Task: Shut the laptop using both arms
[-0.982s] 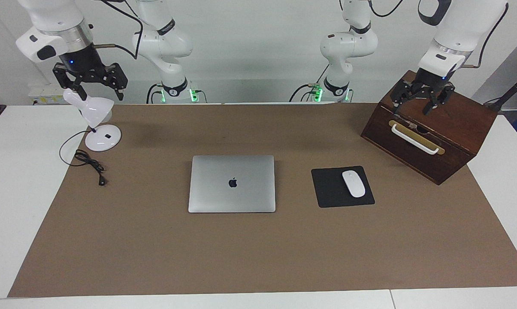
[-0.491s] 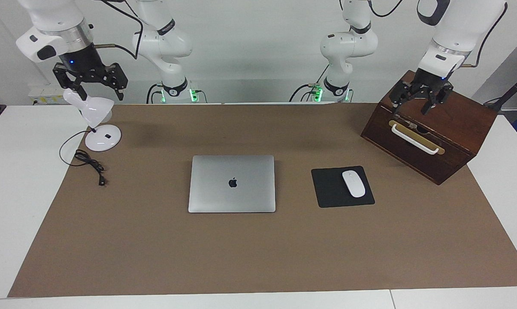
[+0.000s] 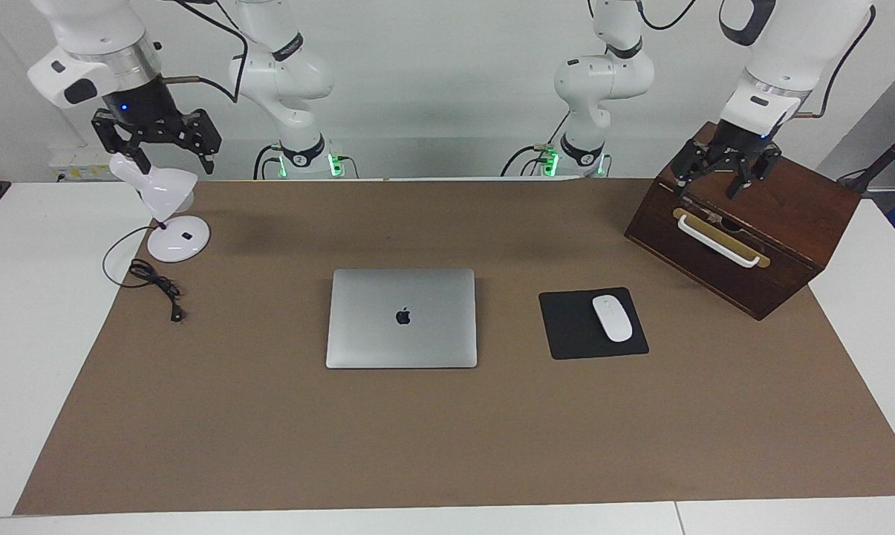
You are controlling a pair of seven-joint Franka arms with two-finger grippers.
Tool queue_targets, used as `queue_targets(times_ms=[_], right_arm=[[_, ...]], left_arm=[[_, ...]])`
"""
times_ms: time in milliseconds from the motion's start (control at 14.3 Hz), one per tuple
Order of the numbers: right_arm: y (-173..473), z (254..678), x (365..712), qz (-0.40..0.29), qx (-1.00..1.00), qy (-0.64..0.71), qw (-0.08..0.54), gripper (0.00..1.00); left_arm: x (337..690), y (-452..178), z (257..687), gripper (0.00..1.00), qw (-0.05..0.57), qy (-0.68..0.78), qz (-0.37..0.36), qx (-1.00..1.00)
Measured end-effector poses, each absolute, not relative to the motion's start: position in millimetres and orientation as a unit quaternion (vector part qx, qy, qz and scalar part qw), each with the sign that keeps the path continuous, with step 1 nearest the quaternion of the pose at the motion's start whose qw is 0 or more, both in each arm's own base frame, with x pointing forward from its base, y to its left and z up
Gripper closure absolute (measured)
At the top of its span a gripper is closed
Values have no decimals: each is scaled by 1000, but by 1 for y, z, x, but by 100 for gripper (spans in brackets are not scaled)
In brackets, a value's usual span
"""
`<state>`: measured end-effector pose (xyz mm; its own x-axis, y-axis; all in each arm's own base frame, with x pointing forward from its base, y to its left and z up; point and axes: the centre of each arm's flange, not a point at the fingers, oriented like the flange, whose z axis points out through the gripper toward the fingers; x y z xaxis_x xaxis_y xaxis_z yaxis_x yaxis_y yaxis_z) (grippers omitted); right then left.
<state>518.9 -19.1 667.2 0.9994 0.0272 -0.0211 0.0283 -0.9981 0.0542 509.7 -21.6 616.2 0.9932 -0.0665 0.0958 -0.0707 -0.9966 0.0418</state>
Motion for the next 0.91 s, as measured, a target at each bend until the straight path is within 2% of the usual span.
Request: queue_targets(times_ms=[911], right_arm=[[-19,667,519,-10,999,14,27,0]], left_arm=[[510,-24,617,0,23,-35,48,998]])
